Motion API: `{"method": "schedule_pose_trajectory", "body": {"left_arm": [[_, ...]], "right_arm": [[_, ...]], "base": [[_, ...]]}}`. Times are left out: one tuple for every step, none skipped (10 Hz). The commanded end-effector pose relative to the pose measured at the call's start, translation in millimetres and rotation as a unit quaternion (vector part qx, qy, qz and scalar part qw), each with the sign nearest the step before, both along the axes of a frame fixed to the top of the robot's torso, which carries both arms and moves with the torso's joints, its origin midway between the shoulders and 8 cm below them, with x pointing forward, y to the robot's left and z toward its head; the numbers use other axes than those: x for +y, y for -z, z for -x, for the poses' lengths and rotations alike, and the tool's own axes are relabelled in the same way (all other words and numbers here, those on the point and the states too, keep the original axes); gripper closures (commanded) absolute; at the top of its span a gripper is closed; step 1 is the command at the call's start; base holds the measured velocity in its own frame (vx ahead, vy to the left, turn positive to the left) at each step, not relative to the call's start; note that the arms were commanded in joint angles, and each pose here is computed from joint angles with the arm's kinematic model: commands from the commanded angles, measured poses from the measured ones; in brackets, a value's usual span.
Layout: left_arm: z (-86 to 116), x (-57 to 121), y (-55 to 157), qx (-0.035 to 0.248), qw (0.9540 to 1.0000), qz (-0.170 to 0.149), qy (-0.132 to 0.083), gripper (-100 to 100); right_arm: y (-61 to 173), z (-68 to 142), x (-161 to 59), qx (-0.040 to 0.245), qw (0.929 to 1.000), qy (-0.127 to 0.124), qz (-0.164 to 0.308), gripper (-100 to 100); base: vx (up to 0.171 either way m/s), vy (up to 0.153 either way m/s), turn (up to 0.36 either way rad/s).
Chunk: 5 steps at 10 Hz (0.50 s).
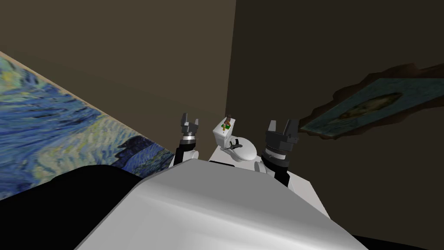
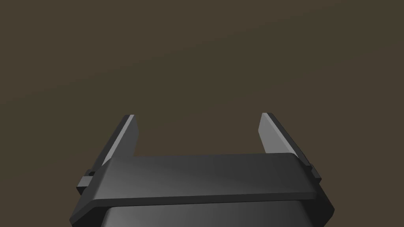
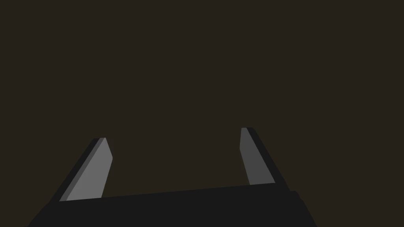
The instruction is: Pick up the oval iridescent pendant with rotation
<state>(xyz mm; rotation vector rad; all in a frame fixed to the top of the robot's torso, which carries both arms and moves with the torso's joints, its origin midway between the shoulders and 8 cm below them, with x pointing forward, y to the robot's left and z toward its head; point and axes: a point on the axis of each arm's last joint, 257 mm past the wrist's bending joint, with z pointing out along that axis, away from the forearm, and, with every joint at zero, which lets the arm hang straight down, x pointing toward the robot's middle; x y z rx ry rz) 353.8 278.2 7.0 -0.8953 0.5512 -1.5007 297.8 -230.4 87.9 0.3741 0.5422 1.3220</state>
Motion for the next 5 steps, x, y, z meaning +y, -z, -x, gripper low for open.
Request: {"method": "schedule_pose_trajectory", "body": {"left_arm": [[-3, -5.3, 6, 0.008, 0.9998, -0.01, 0.017, -100], [-6, -8.7, 12, 0.015, 0.9993, -0.014, 0.03, -100], [-10, -11.9, 19, 0.023, 0.9986, -0.015, 0.045, -100], [-14, -14.6, 28, 0.033, 0.9976, -0.012, 0.06, -100], [-18, -16.6, 38, 0.043, 0.9963, -0.005, 0.074, -100]], "right_arm": [[0, 0, 0, 0.0, 1.0, 0.0, 0.0, 0], [0, 0, 0, 0.0, 1.0, 0.0, 0.0, 0], [0, 0, 0, 0.0, 1.0, 0.0, 0.0, 0], [0, 0, 0, 0.0, 1.0, 0.0, 0.0, 0], [0, 0, 0, 0.0, 1.0, 0.0, 0.0, 0]], "base": [[-0.006, -0.003, -0.032], [-0.013, -0.004, -0.047], [-0.019, -0.01, -0.047], [-0.02, -0.011, -0.066], [-0.024, -0.009, -0.074]]}}
